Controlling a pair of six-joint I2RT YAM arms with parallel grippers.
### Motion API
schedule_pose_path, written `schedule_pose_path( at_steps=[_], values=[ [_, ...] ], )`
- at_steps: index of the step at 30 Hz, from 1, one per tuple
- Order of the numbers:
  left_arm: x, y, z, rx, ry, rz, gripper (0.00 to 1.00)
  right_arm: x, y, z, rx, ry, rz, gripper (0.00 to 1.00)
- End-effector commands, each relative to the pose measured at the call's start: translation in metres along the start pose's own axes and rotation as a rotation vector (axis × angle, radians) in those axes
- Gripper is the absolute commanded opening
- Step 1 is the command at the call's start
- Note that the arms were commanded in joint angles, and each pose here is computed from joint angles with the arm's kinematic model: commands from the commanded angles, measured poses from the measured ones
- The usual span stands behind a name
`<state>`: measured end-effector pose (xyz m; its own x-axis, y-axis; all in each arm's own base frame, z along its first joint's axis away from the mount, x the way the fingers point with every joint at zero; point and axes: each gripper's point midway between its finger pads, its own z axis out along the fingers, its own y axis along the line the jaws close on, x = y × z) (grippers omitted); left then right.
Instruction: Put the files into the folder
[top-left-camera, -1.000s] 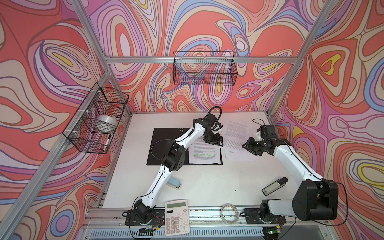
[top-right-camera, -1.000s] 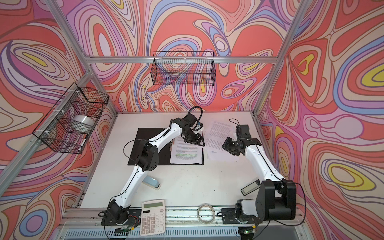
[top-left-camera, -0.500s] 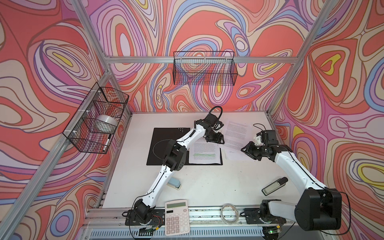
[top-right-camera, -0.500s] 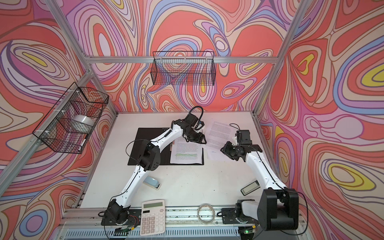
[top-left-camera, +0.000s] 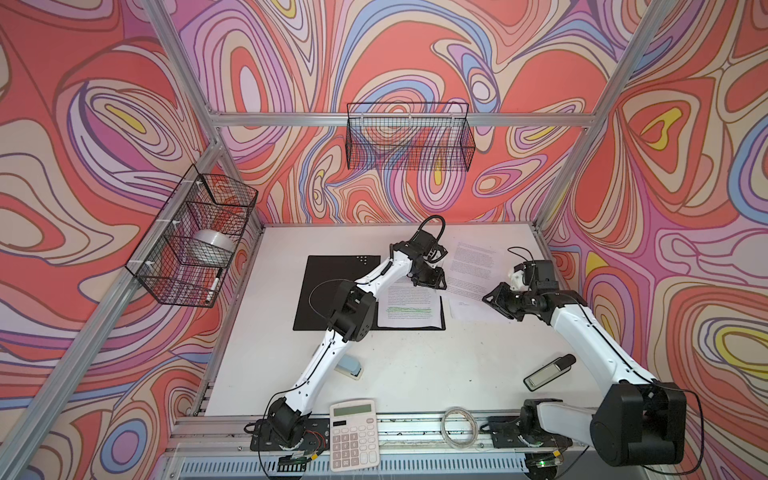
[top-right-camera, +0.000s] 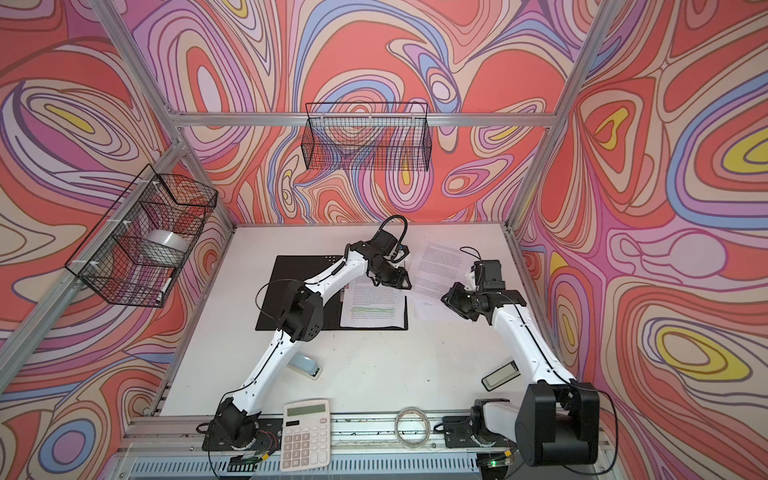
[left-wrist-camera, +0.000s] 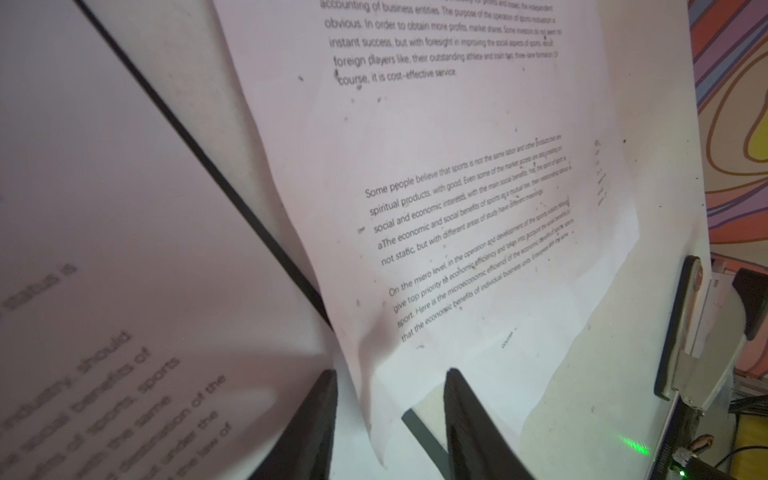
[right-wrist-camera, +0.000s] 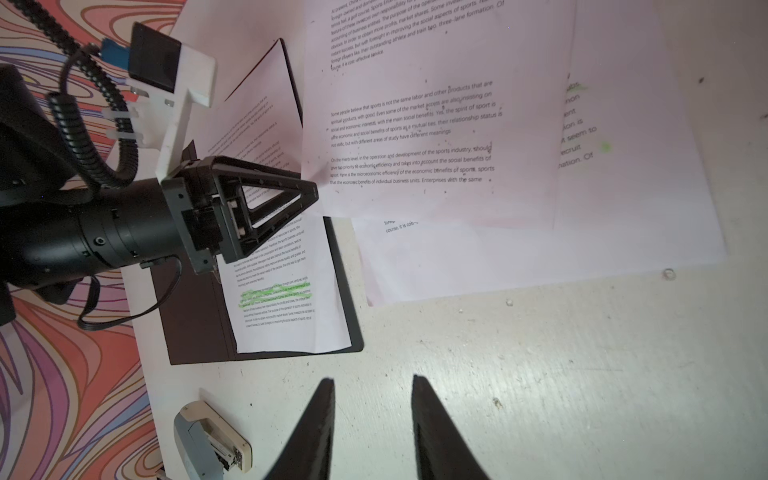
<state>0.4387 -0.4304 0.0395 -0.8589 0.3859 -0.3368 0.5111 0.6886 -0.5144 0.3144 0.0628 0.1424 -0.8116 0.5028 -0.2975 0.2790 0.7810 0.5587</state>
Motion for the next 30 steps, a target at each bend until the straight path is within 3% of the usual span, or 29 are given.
schedule_pose_path(
  at_steps=[1,4,16,23,30],
  values=[
    [0.000,-0.003,0.005,0.010,0.003,0.010,0.40,0.001,0.000,-0.002,0.001,-0.008,-0.016,0.33],
    [-0.001,-0.004,0.005,0.009,-0.002,0.008,0.37,0.002,-0.001,-0.001,0.006,-0.004,-0.016,0.32],
    [-0.009,-0.011,-0.003,0.022,-0.029,-0.004,0.00,0.005,-0.005,-0.003,0.018,-0.007,-0.018,0.32],
    [-0.022,-0.027,-0.024,0.045,-0.075,0.006,0.00,0.005,-0.005,-0.002,0.017,-0.012,-0.015,0.32],
    [-0.039,-0.057,-0.070,0.081,-0.141,0.019,0.00,0.004,-0.005,-0.002,0.016,-0.018,-0.016,0.31]
  ],
)
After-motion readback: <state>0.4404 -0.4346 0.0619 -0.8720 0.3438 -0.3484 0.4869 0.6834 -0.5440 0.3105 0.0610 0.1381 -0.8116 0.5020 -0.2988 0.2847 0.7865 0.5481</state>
